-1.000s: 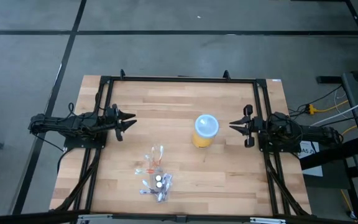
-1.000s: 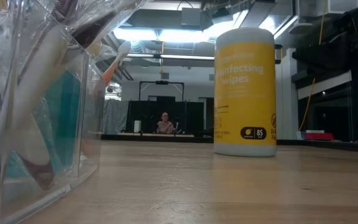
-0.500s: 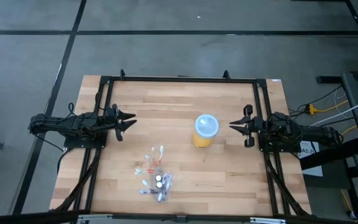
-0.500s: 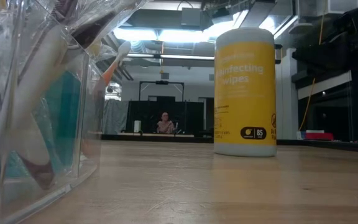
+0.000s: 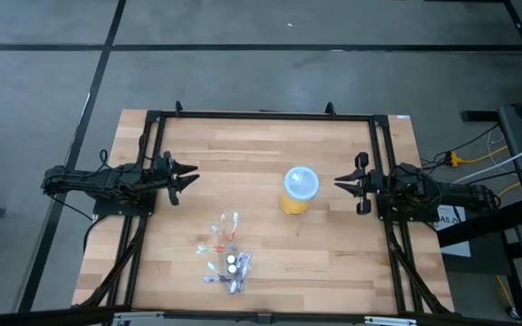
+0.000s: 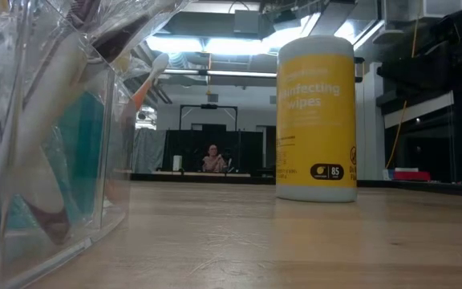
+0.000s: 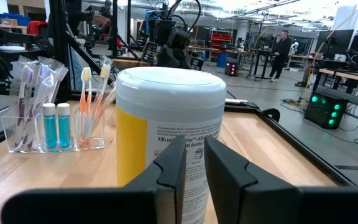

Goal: Pick & Place toothbrushing station
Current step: Return to Home Position

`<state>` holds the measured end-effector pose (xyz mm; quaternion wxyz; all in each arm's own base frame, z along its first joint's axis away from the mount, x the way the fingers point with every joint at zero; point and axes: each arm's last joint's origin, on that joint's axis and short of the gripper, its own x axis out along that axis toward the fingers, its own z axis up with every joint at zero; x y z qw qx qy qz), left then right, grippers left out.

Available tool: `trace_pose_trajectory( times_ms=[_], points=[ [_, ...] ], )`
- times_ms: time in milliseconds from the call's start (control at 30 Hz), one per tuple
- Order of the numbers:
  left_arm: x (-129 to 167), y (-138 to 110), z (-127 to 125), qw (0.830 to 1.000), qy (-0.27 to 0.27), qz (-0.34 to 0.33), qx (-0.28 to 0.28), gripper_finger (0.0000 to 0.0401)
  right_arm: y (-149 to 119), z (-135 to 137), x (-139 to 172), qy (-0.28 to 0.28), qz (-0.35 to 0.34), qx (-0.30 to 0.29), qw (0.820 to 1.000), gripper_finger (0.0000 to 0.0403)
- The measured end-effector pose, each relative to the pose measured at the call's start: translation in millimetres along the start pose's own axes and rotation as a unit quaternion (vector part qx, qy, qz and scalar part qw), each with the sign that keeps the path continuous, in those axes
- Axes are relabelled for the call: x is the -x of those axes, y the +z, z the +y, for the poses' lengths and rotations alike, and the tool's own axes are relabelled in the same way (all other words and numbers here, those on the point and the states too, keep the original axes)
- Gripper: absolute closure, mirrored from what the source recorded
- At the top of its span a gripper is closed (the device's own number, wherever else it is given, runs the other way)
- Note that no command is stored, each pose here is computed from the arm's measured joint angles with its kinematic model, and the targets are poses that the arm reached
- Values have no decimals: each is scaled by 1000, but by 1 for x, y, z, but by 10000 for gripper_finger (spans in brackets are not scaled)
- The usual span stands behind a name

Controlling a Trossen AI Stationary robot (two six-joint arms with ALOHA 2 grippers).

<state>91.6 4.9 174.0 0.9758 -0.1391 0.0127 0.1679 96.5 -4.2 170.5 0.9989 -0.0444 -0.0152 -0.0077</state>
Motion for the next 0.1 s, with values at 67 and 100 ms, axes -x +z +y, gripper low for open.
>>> trace_pose_trajectory(
  times_ms=[67,100],
  points=[
    [0,0,0,1000,0,0,0,258,0,0,0,0,0,0,1000,342],
    [0,0,0,1000,0,0,0,258,0,0,0,0,0,0,1000,342]
  ],
)
